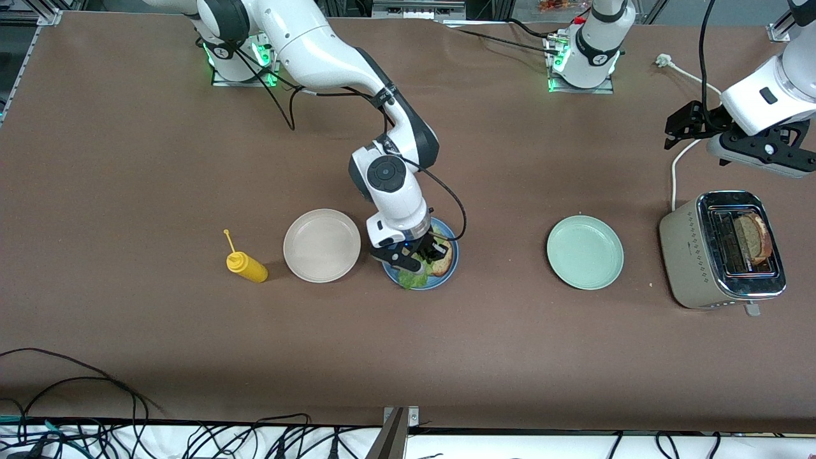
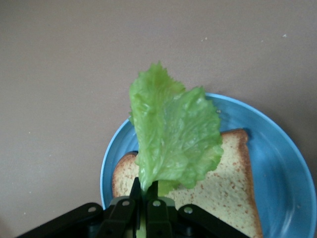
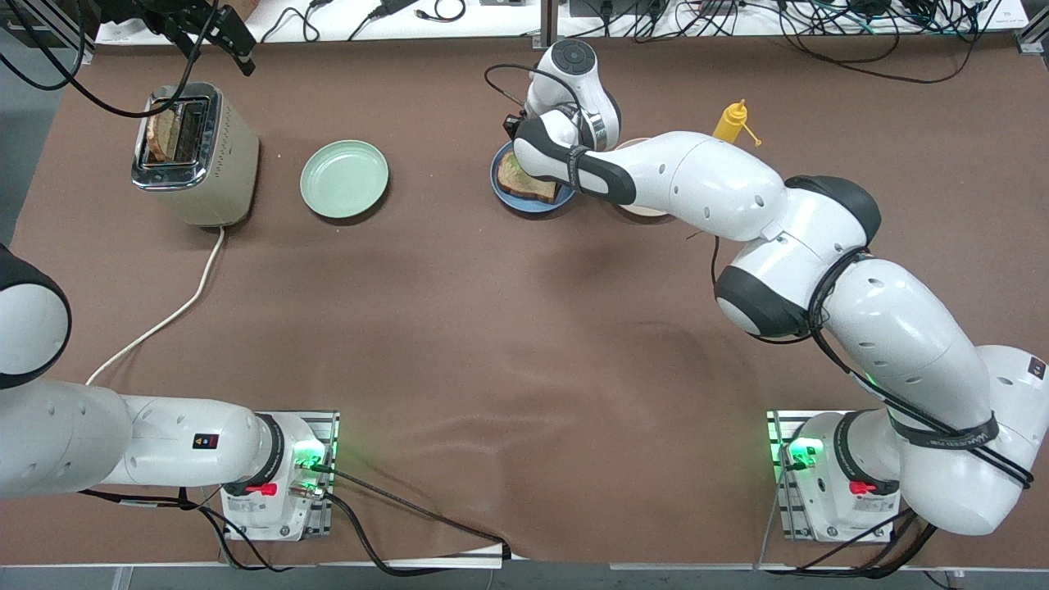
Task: Make sandwich in blue plate with both arms
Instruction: 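Lower the lettuce onto the bread and open the right gripper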
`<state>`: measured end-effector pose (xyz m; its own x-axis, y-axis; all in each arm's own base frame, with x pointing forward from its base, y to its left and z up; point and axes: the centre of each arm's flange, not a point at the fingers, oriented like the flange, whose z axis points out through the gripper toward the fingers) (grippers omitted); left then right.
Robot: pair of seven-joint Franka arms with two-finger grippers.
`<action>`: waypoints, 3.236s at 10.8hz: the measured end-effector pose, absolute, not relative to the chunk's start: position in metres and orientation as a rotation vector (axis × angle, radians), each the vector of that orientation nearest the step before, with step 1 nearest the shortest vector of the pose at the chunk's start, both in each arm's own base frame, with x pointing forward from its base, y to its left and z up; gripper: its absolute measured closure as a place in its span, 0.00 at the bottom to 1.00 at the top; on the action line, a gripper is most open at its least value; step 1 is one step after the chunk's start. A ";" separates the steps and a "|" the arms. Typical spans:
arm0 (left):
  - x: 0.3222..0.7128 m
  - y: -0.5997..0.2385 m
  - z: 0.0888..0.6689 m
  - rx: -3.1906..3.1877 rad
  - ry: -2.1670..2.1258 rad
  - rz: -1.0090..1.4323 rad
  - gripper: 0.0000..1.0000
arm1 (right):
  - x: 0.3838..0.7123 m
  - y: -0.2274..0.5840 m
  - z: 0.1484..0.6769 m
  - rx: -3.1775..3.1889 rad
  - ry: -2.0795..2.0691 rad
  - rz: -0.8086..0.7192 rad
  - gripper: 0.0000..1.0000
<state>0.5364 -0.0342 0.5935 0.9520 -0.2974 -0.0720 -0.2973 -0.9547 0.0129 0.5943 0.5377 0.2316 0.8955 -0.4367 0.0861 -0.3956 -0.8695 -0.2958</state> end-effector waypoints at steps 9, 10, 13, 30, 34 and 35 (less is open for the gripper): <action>0.537 -0.034 0.595 3.102 -0.472 -0.109 0.00 | 0.588 0.537 0.225 -2.833 0.615 -0.156 0.94; 0.537 -0.034 0.596 3.103 -0.472 -0.108 0.00 | 0.583 0.533 0.220 -2.850 0.595 -0.126 0.94; 0.538 -0.019 0.595 3.043 -0.390 -0.096 0.00 | 0.571 0.522 0.232 -2.878 0.573 -0.042 0.94; 0.541 -0.010 0.589 3.033 -0.360 -0.110 0.00 | 0.561 0.513 0.237 -2.959 0.526 0.047 0.82; 0.541 -0.010 0.589 3.033 -0.360 -0.110 0.00 | 0.566 0.522 0.261 -2.925 0.509 0.010 0.33; 0.541 -0.010 0.589 3.033 -0.360 -0.110 0.00 | 0.566 0.522 0.264 -2.921 0.509 0.006 0.22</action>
<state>0.5412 -0.0102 0.5892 0.9697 -0.2364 -0.0610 -0.2303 -0.9687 0.0926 0.5663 0.5216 0.2641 0.9416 -0.3351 -0.0338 -0.3358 -0.9261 -0.1720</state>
